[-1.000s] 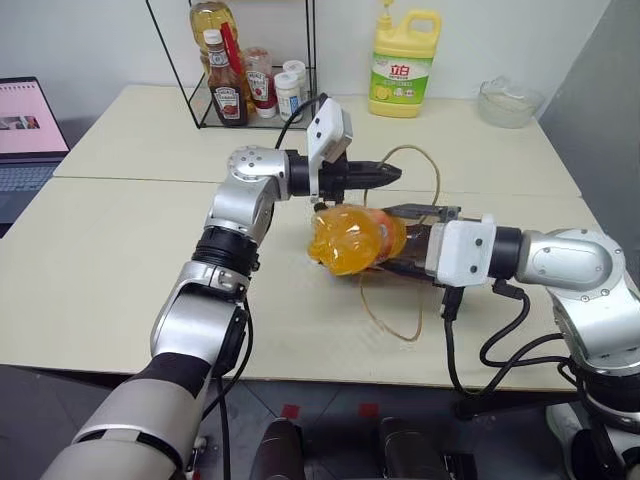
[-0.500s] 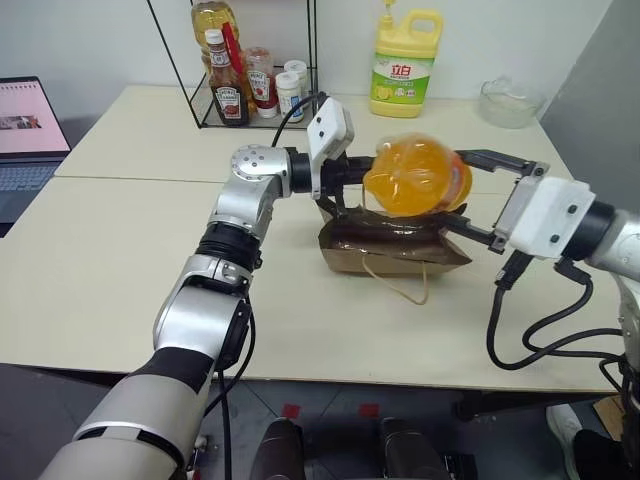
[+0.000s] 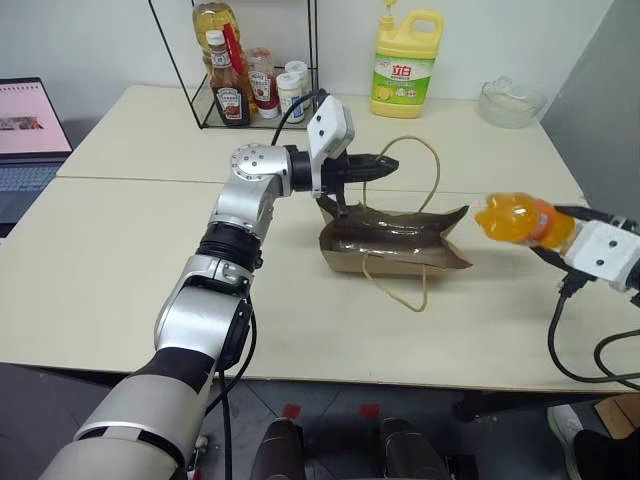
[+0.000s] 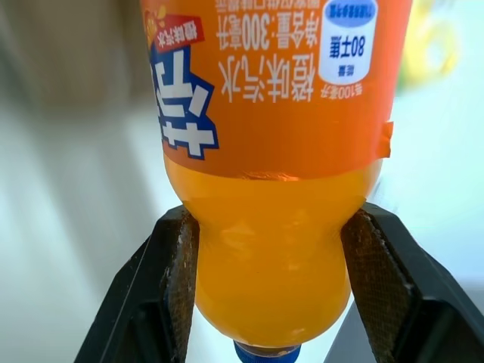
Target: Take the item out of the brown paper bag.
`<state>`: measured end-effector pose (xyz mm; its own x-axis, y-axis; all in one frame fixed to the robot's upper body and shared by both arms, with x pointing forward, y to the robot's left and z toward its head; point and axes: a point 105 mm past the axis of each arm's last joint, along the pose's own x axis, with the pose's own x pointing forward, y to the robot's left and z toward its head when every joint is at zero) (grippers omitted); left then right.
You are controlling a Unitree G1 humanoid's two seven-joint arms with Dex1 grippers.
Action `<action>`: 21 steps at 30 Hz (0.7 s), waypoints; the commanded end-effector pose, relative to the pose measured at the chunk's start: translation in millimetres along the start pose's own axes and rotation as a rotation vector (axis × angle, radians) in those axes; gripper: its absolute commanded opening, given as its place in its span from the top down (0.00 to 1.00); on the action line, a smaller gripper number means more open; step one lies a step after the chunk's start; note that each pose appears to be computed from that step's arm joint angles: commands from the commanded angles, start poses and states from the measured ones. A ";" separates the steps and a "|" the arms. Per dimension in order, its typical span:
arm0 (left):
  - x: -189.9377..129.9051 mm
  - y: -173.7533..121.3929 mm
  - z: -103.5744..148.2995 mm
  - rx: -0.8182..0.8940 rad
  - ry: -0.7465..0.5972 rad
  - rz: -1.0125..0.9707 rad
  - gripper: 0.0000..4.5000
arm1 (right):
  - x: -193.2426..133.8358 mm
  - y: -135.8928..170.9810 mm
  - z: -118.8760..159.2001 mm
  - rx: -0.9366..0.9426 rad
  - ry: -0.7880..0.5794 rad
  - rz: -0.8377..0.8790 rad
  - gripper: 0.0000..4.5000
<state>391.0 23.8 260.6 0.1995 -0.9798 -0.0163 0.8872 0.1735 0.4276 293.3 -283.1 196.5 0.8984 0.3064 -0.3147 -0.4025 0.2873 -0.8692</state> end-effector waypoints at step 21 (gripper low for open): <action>-2.5 -1.3 11.5 0.038 -0.029 0.015 1.00 | 45.6 25.0 -17.5 -0.042 0.117 0.129 0.04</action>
<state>386.3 23.9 259.2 0.1952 -0.9807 -0.0136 0.8852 0.1702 0.4329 325.4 -277.7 132.5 0.8280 0.2245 -0.5138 -0.5571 0.2252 -0.7993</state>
